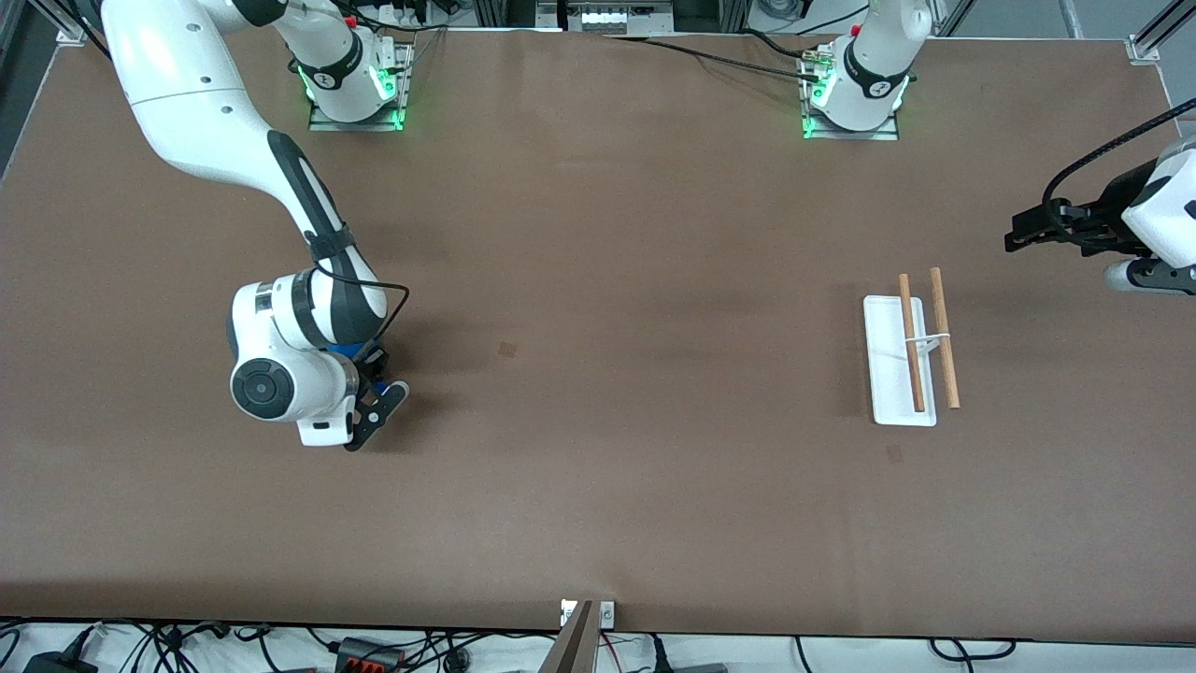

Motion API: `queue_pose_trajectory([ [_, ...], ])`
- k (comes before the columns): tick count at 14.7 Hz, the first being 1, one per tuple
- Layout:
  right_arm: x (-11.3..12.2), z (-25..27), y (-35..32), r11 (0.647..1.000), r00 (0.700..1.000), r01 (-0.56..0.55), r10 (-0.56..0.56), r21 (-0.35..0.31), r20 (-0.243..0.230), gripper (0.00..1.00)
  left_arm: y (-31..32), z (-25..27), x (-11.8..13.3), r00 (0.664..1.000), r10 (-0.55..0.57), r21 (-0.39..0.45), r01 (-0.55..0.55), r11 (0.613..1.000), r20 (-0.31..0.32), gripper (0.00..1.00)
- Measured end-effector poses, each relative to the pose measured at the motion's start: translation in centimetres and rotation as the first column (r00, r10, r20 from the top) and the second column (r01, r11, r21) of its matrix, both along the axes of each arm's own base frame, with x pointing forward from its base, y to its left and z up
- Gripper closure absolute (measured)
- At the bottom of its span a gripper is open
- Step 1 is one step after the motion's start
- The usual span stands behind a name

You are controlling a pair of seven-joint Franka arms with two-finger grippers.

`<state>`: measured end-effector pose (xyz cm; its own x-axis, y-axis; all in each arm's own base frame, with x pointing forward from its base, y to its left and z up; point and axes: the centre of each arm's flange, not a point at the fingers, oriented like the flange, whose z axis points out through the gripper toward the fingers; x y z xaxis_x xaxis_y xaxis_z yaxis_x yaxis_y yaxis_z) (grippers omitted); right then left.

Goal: Pass towel and hang on rack
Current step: 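Lift the towel with the right gripper while the left gripper approaches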

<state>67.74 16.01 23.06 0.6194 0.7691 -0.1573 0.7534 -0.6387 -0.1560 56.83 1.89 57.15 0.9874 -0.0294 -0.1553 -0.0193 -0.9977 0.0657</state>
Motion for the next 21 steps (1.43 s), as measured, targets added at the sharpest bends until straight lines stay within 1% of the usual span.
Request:
queue_pose_trajectory([
  [1,0.3,2.8,1.6,0.999,0.999,-0.004,0.002,0.043,0.035,0.98,0.0,0.0,0.0,1.0,0.0,0.0,0.0,1.0,0.0,0.0],
  [2,0.2,6.1,3.5,0.995,0.998,-0.001,-0.006,0.104,0.064,0.98,0.1,0.0,0.0,1.0,0.002,0.0,-0.002,1.0,0.0,0.0],
  [3,-0.3,9.5,5.5,0.983,0.996,0.011,-0.026,0.182,0.08,0.98,0.3,0.0,0.0,1.0,0.005,0.0,-0.005,1.0,0.0,0.0],
  [4,-1.0,12.8,7.6,0.966,0.995,0.022,-0.047,0.259,0.091,0.98,0.5,0.0,0.0,1.0,0.008,0.0,-0.008,1.0,-0.001,0.0],
  [5,-1.8,15.9,9.6,0.946,0.993,0.024,-0.061,0.322,0.103,0.98,0.6,-0.1,0.0,1.0,0.011,0.0,-0.011,1.0,-0.002,0.0],
  [7,-3.4,21.3,13.8,0.912,0.988,0.012,-0.073,0.41,0.133,0.98,0.7,-0.3,0.1,1.0,0.012,-0.001,-0.012,1.0,-0.007,0.0],
  [8,-4.2,24.0,16.4,0.893,0.986,0.017,-0.09,0.451,0.141,0.98,0.7,-0.5,0.2,1.0,0.012,-0.001,-0.012,1.0,-0.011,0.0],
  [9,-5.1,26.4,18.9,0.871,0.982,0.034,-0.119,0.491,0.145,0.98,0.7,-0.9,0.3,1.0,0.012,-0.002,-0.012,1.0,-0.017,0.0],
  [11,-6.9,30.2,23.7,0.815,0.966,0.078,-0.205,0.574,0.159,0.98,0.7,-1.8,0.6,0.999,0.012,-0.003,-0.012,1.0,-0.037,0.0],
  [13,-8.3,31.5,27.3,0.77,0.947,0.113,-0.274,0.628,0.165,0.98,0.6,-3.5,1.1,0.997,0.005,-0.025,-0.007,1.0,-0.074,0.0],
  [14,-8.9,31.4,28.7,0.753,0.941,0.131,-0.299,0.645,0.157,0.98,0.3,-4.4,1.3,0.996,-0.018,-0.057,0.013,0.998,-0.09,0.0],
  [16,-9.7,30.8,31.1,0.721,0.929,0.17,-0.344,0.671,0.134,0.98,-0.2,-6.9,2.1,0.988,-0.106,-0.132,0.09,0.987,-0.117,0.0],
  [18,-10.4,30.5,32.6,0.696,0.918,0.213,-0.383,0.686,0.104,0.98,-0.9,-10.0,3.1,0.969,-0.213,-0.245,0.179,0.953,-0.122,0.0],
  [20,-10.7,30.4,33.1,0.685,0.912,0.234,-0.401,0.69,0.089,0.98,-1.5,-13.1,3.8,0.948,-0.291,-0.321,0.238,0.917,-0.129,0.0],
  [21,-10.7,30.5,33.1,0.682,0.91,0.237,-0.405,0.691,0.087,0.98,-1.9,-14.4,4.1,0.927,-0.356,-0.358,0.295,0.886,-0.118,0.0],
])
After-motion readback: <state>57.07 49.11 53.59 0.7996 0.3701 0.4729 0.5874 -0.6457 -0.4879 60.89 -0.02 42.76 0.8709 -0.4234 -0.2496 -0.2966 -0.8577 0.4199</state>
